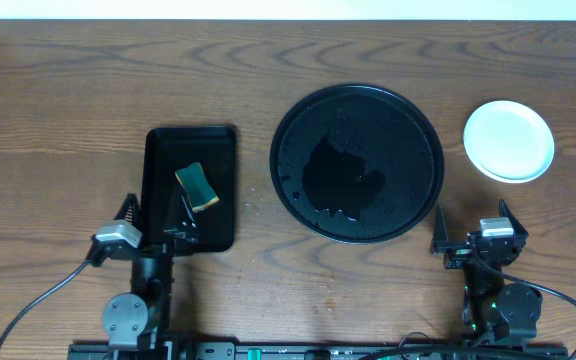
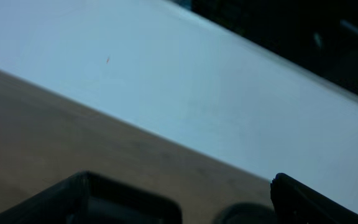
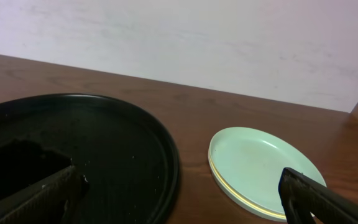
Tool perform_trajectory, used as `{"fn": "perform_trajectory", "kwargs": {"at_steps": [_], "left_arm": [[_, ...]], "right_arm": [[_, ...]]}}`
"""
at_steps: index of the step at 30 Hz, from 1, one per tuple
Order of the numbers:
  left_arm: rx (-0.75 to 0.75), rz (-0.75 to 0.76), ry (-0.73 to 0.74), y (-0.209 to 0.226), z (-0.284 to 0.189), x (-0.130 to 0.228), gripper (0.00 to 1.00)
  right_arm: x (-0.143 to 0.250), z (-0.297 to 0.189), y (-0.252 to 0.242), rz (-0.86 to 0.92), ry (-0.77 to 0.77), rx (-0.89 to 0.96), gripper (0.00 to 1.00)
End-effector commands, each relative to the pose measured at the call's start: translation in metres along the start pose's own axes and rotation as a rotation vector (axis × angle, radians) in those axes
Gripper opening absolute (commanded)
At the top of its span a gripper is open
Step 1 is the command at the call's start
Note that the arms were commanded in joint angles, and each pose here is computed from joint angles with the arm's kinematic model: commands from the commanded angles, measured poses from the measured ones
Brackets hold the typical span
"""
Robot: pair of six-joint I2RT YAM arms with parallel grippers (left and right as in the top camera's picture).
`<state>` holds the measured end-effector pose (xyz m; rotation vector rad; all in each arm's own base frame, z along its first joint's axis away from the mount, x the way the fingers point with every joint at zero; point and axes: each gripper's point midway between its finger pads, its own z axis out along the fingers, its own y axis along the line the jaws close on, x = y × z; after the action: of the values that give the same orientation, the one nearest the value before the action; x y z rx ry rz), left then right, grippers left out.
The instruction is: Clean dirty plates on tray and stack at the side
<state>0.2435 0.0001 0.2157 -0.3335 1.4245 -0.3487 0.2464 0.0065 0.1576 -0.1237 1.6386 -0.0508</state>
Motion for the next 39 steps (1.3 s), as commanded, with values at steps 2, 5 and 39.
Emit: {"fn": "perform_trajectory", "kwargs": {"at_steps": [2, 5, 39], "left_arm": [[-0.006, -0.006, 0.040, 0.007, 0.000, 0.021, 0.93], [-0.045, 0.004, 0.117, 0.017, -0.002, 0.040, 0.93], [-0.029, 0.337, 0.277, 0.024, -0.009, 0.076, 0.93]], "right_arm": [[0.001, 0.000, -0.003, 0.015, 0.002, 0.012, 0.99], [0.001, 0.000, -0.003, 0.015, 0.002, 0.012, 0.99], [0.001, 0.000, -0.003, 0.015, 0.002, 0.012, 0.99]]}}
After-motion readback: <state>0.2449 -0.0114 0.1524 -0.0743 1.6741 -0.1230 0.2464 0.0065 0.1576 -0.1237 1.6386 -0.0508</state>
